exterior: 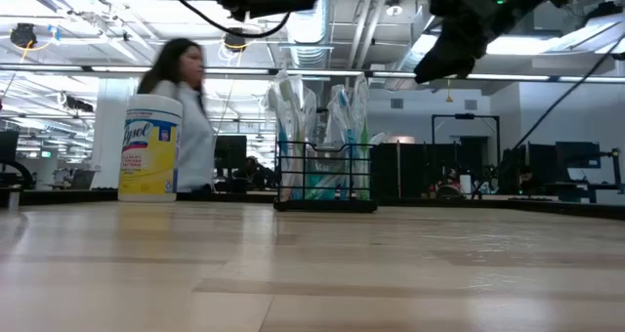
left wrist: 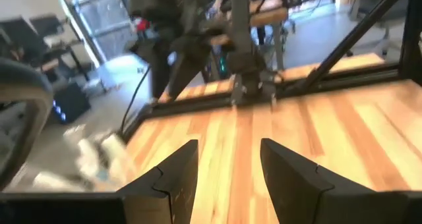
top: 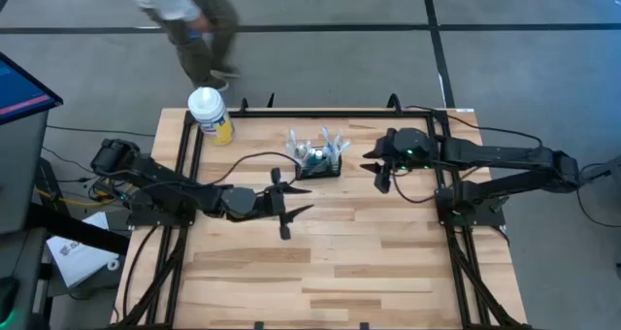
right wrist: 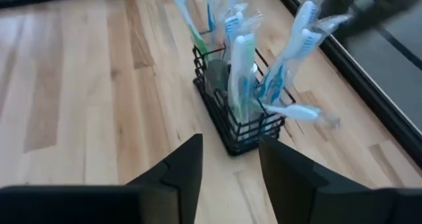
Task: Pick & Place toothbrushing station
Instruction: Return to Home Position
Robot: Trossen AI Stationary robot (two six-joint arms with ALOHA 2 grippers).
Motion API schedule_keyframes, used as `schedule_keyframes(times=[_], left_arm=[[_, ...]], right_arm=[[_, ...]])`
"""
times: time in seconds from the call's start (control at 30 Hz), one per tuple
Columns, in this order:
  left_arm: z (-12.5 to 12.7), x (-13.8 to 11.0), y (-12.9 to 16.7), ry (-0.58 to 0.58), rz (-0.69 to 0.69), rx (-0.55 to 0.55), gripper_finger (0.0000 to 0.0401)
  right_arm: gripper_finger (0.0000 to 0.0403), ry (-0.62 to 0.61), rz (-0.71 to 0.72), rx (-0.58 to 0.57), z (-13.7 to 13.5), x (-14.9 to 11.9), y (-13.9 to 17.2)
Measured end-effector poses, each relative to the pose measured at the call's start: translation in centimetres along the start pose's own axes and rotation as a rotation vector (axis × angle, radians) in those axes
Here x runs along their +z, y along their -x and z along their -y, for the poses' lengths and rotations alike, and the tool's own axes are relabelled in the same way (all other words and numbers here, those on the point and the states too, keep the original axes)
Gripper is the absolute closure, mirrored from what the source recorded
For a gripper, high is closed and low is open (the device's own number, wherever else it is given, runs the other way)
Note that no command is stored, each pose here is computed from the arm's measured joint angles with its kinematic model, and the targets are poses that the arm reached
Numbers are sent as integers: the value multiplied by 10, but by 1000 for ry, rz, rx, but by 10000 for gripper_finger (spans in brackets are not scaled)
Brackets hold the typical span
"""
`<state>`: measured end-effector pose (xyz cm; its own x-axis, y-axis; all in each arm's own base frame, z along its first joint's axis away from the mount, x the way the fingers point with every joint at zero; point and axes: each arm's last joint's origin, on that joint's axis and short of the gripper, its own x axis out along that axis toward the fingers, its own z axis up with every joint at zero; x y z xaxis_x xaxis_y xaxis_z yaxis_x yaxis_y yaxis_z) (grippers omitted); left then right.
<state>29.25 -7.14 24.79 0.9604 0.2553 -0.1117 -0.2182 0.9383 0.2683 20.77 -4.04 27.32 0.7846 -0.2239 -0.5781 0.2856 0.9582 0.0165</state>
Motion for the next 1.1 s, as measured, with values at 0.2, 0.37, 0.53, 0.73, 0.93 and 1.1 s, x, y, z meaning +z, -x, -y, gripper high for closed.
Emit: schedule_keyframes(times=[0.2, 0.37, 0.53, 0.73, 0.93, 1.1], left_arm=[[-16, 4, 25, 73, -21, -14, 242], [-28, -19, 51, 95, -27, -20, 242], [-44, -38, 83, 139, 7, -15, 242], [-63, -63, 113, 240, 83, -54, 242], [-70, -89, 130, 279, 119, -50, 242], [-70, -117, 138, 348, 107, -37, 242]], right_arm=[[288, -32, 99, 52, -5, -38, 16], [291, -64, 200, 119, -9, -66, 28], [291, -60, 297, 163, -13, -88, 32], [292, -51, 450, 198, -13, -114, 37], [292, -37, 469, 208, -10, -144, 29], [292, -27, 496, 197, -8, -157, 22]])
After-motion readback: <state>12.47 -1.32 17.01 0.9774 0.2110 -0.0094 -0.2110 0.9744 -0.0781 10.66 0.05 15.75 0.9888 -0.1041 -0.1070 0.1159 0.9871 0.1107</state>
